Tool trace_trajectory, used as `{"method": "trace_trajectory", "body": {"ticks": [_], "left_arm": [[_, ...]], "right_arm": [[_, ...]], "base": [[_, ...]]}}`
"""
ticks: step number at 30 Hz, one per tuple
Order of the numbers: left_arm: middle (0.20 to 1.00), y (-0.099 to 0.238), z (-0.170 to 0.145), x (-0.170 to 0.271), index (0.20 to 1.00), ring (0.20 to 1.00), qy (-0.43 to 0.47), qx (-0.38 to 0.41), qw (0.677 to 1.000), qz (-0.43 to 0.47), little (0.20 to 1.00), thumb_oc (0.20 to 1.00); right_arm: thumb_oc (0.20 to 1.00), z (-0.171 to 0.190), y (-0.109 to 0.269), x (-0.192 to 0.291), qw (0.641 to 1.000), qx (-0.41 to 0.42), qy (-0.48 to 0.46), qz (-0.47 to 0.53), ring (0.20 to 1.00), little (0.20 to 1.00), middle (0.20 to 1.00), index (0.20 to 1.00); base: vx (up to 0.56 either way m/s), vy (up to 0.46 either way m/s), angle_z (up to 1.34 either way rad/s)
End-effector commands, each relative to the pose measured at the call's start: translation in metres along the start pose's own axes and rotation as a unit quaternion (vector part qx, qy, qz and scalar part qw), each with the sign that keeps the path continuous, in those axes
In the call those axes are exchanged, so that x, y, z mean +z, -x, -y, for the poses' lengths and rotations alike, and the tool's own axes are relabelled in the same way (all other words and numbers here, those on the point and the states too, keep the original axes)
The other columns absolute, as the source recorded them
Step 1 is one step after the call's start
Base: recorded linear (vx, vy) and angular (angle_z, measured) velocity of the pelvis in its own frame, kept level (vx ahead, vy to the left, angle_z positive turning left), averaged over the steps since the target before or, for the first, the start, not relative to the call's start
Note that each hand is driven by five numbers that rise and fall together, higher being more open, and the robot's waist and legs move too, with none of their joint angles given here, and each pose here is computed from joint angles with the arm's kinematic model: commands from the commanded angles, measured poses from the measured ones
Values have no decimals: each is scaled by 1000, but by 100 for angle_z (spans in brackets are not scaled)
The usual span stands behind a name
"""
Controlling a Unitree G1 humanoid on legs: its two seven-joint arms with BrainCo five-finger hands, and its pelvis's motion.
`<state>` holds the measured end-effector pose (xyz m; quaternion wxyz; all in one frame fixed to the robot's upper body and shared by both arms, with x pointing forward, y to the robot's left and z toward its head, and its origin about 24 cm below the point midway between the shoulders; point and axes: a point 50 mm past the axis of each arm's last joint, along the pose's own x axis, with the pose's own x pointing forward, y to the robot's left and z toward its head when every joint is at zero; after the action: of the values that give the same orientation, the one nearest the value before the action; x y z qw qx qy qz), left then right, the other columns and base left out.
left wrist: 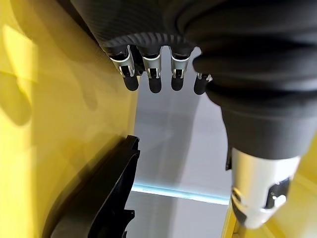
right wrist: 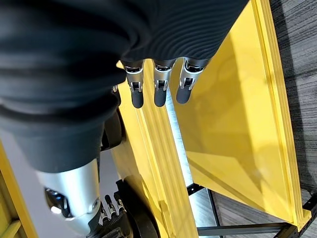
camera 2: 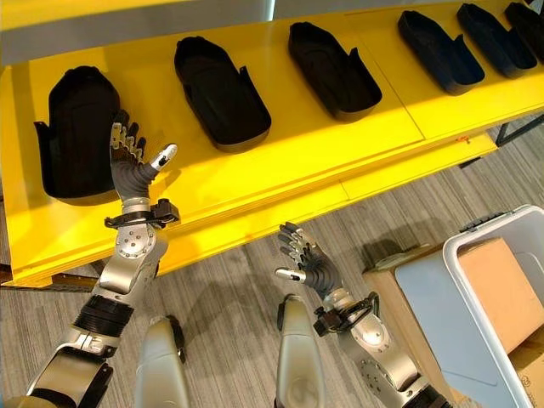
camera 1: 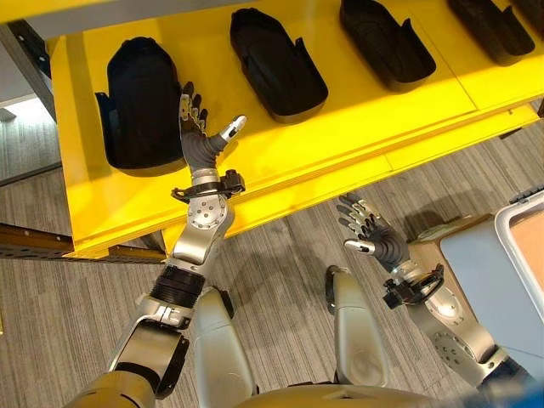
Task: Move parts from the plastic box to the shelf.
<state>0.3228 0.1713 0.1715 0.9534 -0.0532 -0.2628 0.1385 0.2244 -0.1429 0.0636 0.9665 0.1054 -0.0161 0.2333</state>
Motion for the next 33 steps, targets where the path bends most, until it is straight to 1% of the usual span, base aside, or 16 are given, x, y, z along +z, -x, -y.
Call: {"method": "trace_trajectory", "body": {"ticks": [1,6,13,16,18,21,22,24,26,27,29,30,31,32,33], "left_arm": [[1000,-6,17,16,1000,1000,27,-33,998,49,1000,1000],[1000,-6,19,23,1000,1000,34,-38,997,64,1000,1000],[1000,-4,16,43,1000,1000,43,-49,992,111,1000,1000],[1000,3,5,56,1000,1000,9,-72,986,152,1000,1000],[1000,5,0,58,1000,1000,-4,-75,984,160,1000,1000],[1000,12,-13,66,1000,1000,-51,-94,977,186,1000,1000],[1000,17,-21,67,1000,1000,-112,-113,967,198,1000,1000],[1000,22,-31,69,1000,1000,-183,-130,951,213,1000,1000],[1000,27,-39,73,1000,1000,-233,-146,935,224,1000,1000],[1000,29,-44,75,1000,1000,-273,-156,921,231,1000,1000],[1000,34,-51,77,1000,1000,-317,-166,902,242,1000,1000],[1000,34,-51,77,1000,1000,-318,-166,902,242,1000,1000],[1000,39,-57,78,1000,1000,-360,-187,882,240,1000,1000],[1000,40,-58,78,1000,1000,-361,-187,882,240,1000,1000],[1000,45,-65,80,1000,1000,-408,-205,856,242,1000,1000]], "right_arm": [[1000,2,-6,10,999,-4,-13,43,1000,1000,1000,1000],[1000,3,-6,10,999,-5,-10,45,1000,1000,1000,1000],[1000,4,-5,13,999,-6,-6,53,1000,1000,1000,1000],[1000,8,-3,15,998,-7,-1,59,1000,1000,1000,1000],[1000,8,-2,14,998,-6,-1,58,1000,1000,1000,1000],[1000,8,-2,15,998,-3,-1,61,1000,1000,1000,1000],[1000,9,-1,17,998,0,1,64,1000,1000,1000,1000],[1000,11,1,17,998,2,3,63,1000,1000,1000,1000],[1000,12,2,18,998,6,8,63,1000,1000,1000,1000],[1000,13,2,19,998,6,10,64,1000,1000,1000,1000],[1000,13,3,19,998,8,13,64,1000,1000,1000,1000],[1000,13,3,19,998,8,13,64,1000,1000,1000,1000],[1000,15,4,22,998,11,20,66,1000,1000,1000,1000],[1000,14,4,21,998,12,19,65,1000,1000,1000,1000],[1000,15,5,22,998,16,21,64,1000,1000,1000,1000]], "base": [[0,0,0],[0,0,0],[0,0,0],[0,0,0],[0,0,0],[0,0,0],[0,0,0],[17,3,5],[15,11,9],[2,9,10],[-1,4,4],[0,0,0],[0,0,0],[0,0,0],[0,0,0]]}}
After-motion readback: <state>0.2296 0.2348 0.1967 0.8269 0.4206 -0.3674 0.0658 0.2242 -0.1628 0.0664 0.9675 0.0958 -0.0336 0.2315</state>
